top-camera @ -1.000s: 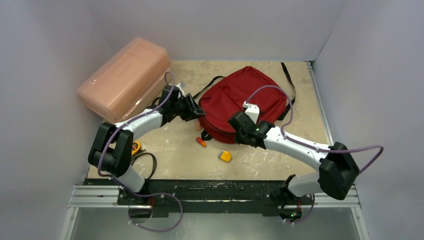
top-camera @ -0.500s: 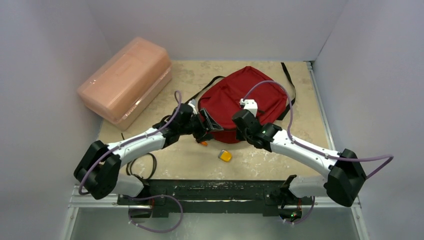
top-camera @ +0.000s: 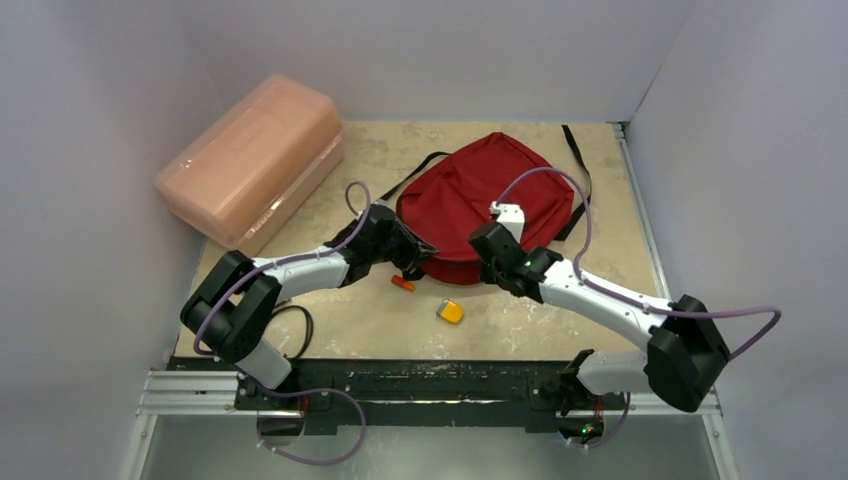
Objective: Pack the student bag
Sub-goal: Zip the student bag at the center of the board.
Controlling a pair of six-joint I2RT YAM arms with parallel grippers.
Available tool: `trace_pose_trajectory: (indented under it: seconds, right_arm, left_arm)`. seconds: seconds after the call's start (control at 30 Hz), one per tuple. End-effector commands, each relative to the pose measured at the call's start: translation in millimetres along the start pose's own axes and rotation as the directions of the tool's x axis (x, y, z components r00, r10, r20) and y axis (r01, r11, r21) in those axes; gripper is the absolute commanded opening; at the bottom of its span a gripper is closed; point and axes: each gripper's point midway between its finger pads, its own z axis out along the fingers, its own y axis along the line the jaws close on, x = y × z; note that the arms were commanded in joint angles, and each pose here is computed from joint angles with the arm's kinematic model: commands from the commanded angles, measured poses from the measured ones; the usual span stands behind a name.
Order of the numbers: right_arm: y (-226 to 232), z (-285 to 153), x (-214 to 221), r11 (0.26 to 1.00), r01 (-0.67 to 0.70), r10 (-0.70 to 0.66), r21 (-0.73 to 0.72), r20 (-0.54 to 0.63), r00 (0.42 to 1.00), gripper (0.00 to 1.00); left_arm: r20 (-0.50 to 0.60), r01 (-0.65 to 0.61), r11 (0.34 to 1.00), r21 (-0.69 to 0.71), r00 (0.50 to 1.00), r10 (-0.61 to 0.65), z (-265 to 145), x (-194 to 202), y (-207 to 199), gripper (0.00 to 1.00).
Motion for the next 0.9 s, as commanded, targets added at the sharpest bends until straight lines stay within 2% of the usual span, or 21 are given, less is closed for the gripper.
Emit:
trace_pose_trajectory:
  seconds: [0.0,0.03,0.2,0.37,0.47,0.63,0.73,0.8,0.87]
  right_arm:
    - [-79.7,17.2,20.9,0.922,-0.149,0.182,0.357,-0.061,0.981,0.0]
    - [-90.5,18.2,23.7,0.901,-0.178,0.22,0.396,-0.063,0.973,0.0]
    - [-122.0,16.1,14.5,0.833,-0.289,0.336,0.471,-0.017,0.942,0.0]
    - [-147.5,16.8,-2.5,0.793,-0.307,0.346,0.526,0.026,0.938,0.0]
    - [-176.5,19.0,-9.3,0.741,-0.322,0.357,0.589,0.06,0.932,0.0]
    - [-184.0,19.7,-14.4,0.744,-0.306,0.343,0.594,0.054,0.938,0.0]
    - [-193.8,10.0,-16.8,0.718,-0.279,0.312,0.638,0.064,0.948,0.0]
    - [-186.4,10.2,-18.7,0.748,-0.278,0.319,0.603,0.041,0.947,0.0]
    - [-170.3,10.8,-27.5,0.807,-0.301,0.329,0.507,0.037,0.944,0.0]
  left_arm:
    - [0.072,-0.019,0.996,0.083,0.997,0.013,-3.6,-23.5,-19.3,0.02]
    - [0.072,-0.026,0.996,0.086,0.997,0.02,-4.8,-24.3,-19.5,0.0]
    - [0.082,-0.06,0.995,0.078,0.995,0.054,-10.6,-28.5,-14.3,0.0]
    - [0.03,-0.084,0.992,0.091,0.996,0.081,-7.2,-22.1,-14.9,0.0]
    - [0.008,-0.083,0.991,0.109,0.997,0.083,-5.3,-18.4,-14.6,0.0]
    - [-0.013,-0.115,0.984,0.14,0.993,0.118,-8.2,-14.0,-23.0,0.0]
    - [-0.005,-0.143,0.978,0.149,0.989,0.145,-11.9,-14.1,-25.8,0.0]
    - [-0.013,-0.157,0.975,0.155,0.987,0.161,-12.4,-11.7,-26.4,0.0]
    - [-0.052,-0.151,0.972,0.179,0.985,0.163,-10.2,-2.8,-30.2,0.0]
